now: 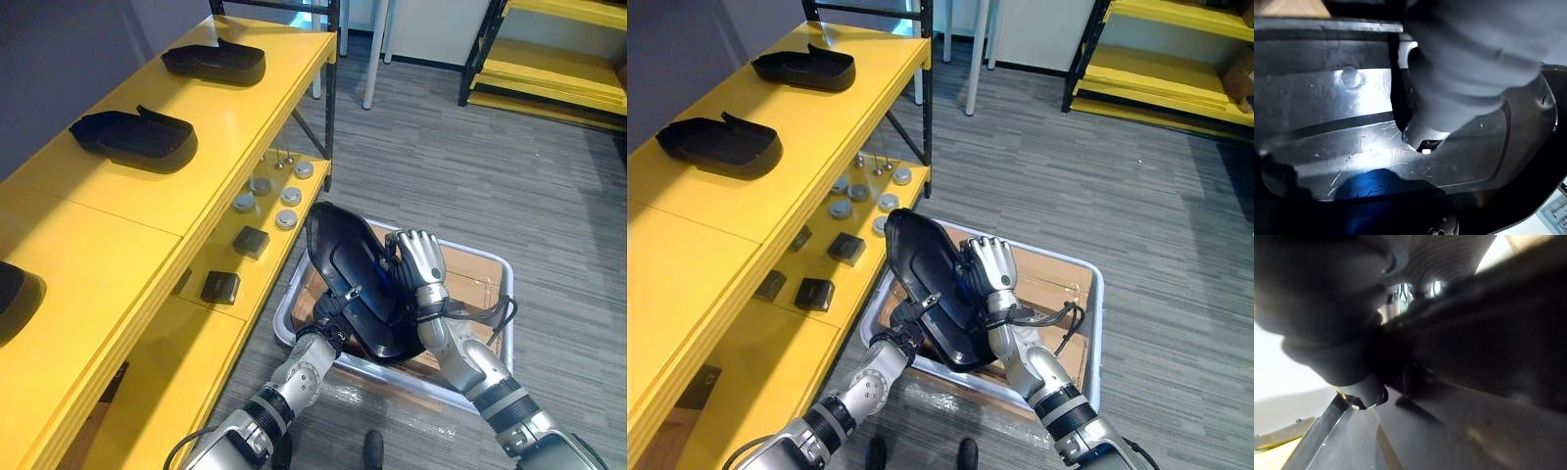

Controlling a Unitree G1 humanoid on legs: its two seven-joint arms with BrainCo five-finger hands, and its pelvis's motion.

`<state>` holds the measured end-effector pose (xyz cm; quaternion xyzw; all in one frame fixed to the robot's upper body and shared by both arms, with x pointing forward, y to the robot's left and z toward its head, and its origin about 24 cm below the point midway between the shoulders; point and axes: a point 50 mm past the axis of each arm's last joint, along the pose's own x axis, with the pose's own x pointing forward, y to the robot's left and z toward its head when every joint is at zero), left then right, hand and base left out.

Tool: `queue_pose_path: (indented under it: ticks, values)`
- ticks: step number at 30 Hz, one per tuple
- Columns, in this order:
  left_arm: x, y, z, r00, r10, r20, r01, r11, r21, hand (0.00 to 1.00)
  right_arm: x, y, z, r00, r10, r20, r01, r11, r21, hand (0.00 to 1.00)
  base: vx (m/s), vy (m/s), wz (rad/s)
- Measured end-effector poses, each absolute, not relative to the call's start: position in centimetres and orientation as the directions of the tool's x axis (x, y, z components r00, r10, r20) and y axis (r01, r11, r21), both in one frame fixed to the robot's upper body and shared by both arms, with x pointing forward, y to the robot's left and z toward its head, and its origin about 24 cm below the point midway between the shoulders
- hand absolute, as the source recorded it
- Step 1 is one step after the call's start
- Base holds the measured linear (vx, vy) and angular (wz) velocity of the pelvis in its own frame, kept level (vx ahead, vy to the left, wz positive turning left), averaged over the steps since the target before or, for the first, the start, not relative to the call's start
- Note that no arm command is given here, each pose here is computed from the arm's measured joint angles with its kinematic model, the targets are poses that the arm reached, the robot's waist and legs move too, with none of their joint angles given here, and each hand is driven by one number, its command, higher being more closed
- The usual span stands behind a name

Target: Walk over and take plastic housings, then place them on the shelf

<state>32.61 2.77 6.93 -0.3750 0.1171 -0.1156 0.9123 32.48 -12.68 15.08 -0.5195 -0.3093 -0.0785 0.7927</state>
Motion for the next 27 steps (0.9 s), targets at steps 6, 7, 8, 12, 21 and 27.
queue_pose_path:
  ticks: [6,7,8,12,21,27]
  values:
    - [28.5,8.0,5.5,0.987,-0.145,-0.065,0.050,0.667,-0.743,1.00,26.6,-9.2,12.7,0.757,0.295,0.583,0.269,0.672,-0.690,0.00,0.06,-0.046,0.78]
    - [28.3,8.6,6.0,0.993,-0.115,-0.034,0.055,0.686,-0.726,1.00,26.4,-8.7,12.8,0.750,0.285,0.597,0.259,0.704,-0.662,0.00,0.04,-0.102,1.42]
    - [27.8,9.6,6.8,0.999,-0.051,0.017,0.049,0.720,-0.692,1.00,26.1,-7.9,13.0,0.741,0.259,0.620,0.233,0.766,-0.599,0.00,0.04,-0.099,1.38]
    - [27.2,11.7,9.5,0.977,0.140,0.162,-0.031,0.842,-0.538,1.00,26.1,-6.5,13.3,0.751,0.177,0.636,0.146,0.895,-0.422,0.00,0.06,-0.056,1.54]
    - [23.3,15.8,15.5,0.684,0.439,0.582,-0.425,0.889,-0.170,1.00,24.9,-4.6,11.8,0.835,0.067,0.547,-0.009,0.994,-0.108,0.00,0.21,0.187,0.67]
    - [21.9,18.7,16.9,0.487,0.494,0.720,-0.691,0.722,-0.029,1.00,25.0,-13.1,9.5,0.872,-0.275,0.405,0.272,0.960,0.066,0.00,0.14,0.216,0.72]
